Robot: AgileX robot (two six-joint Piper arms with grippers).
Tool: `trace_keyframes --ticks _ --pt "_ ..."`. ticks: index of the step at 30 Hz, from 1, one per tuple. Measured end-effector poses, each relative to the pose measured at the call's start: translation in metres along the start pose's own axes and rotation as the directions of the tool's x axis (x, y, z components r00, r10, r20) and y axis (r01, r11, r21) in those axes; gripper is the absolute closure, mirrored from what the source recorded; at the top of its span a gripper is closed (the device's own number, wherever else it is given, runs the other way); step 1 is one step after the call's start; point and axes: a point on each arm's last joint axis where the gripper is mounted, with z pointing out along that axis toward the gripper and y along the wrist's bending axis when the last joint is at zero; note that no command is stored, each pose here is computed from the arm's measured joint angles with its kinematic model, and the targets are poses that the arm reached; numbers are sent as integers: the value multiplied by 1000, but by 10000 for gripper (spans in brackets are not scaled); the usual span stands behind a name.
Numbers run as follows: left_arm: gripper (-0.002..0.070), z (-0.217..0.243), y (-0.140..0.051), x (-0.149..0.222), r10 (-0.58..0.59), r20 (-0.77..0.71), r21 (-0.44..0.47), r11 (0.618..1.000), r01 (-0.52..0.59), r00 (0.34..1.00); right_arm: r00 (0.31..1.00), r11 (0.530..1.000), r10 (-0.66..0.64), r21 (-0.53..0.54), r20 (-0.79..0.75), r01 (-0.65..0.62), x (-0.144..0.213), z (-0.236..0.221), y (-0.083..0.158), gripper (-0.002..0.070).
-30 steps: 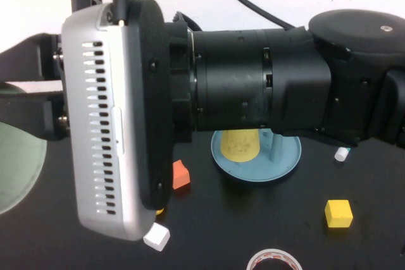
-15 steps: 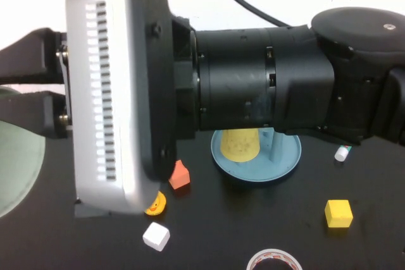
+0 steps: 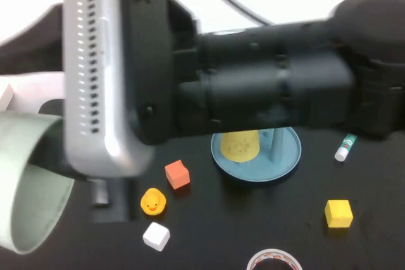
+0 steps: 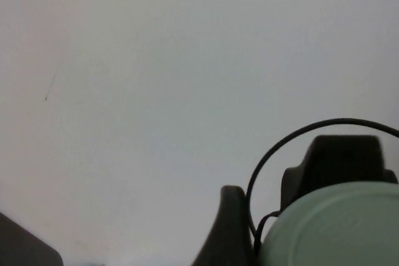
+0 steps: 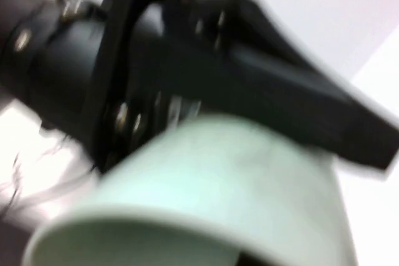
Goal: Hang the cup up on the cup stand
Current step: Adjust the cup with two arms, then place the cup on the cup holder
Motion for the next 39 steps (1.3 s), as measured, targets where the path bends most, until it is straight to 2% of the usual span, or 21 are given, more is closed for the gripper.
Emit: trace_keyframes --ticks 8,11,14,16,18,21,22,23,25,27,28,29,31,33,35,39 --pt "122 0 1 -2 92 21 -9 996 -92 996 971 993 52 -91 -234 -75 -4 -25 9 211" --pt "123 0 -2 -4 131 43 -11 991 -131 990 935 989 58 -106 -349 -100 4 -31 12 211" --pt "123 0 -9 -6 230 57 -1 973 -230 972 868 986 60 -107 -493 -128 12 -42 15 211" --pt "123 -1 -13 -7 319 73 -2 948 -319 945 802 982 72 -100 -592 -162 17 -51 17 211" --pt "123 -1 -16 -11 409 111 -25 912 -409 906 705 970 102 -88 -701 -228 23 -62 21 225" --pt "123 -3 -16 -20 570 176 -115 822 -558 803 550 944 152 -44 -821 -326 30 -76 28 284" --pt "123 -3 -15 -24 623 194 -158 782 -603 758 485 929 167 -28 -858 -369 33 -81 31 328" --pt "123 -4 -15 -27 666 204 -193 746 -637 718 450 922 179 -11 -875 -388 36 -84 33 383" --pt "123 -5 -12 -33 782 191 -282 622 -730 593 384 904 210 30 -899 -426 43 -89 41 521" --pt "123 -1 -9 -36 871 133 -335 488 -806 472 336 890 212 40 -918 -454 52 -95 52 610" --pt "123 1 -6 -38 907 95 -349 416 -840 410 306 882 207 42 -929 -468 58 -100 60 628" --pt "123 4 -5 -38 929 65 -347 363 -865 364 274 874 199 45 -941 -483 65 -105 67 640" --pt "123 13 1 -38 962 -14 -314 255 -915 273 208 863 182 54 -961 -503 78 -116 84 659" --pt "123 24 9 -37 976 -79 -248 176 -953 201 147 853 172 73 -974 -517 89 -126 97 667" --pt "123 37 19 -34 981 -140 -147 113 -983 133 72 837 165 101 -984 -538 101 -138 113 670" --pt "123 63 41 -30 976 -217 62 29 -998 15 -28 808 186 169 -982 -565 120 -156 141 672"
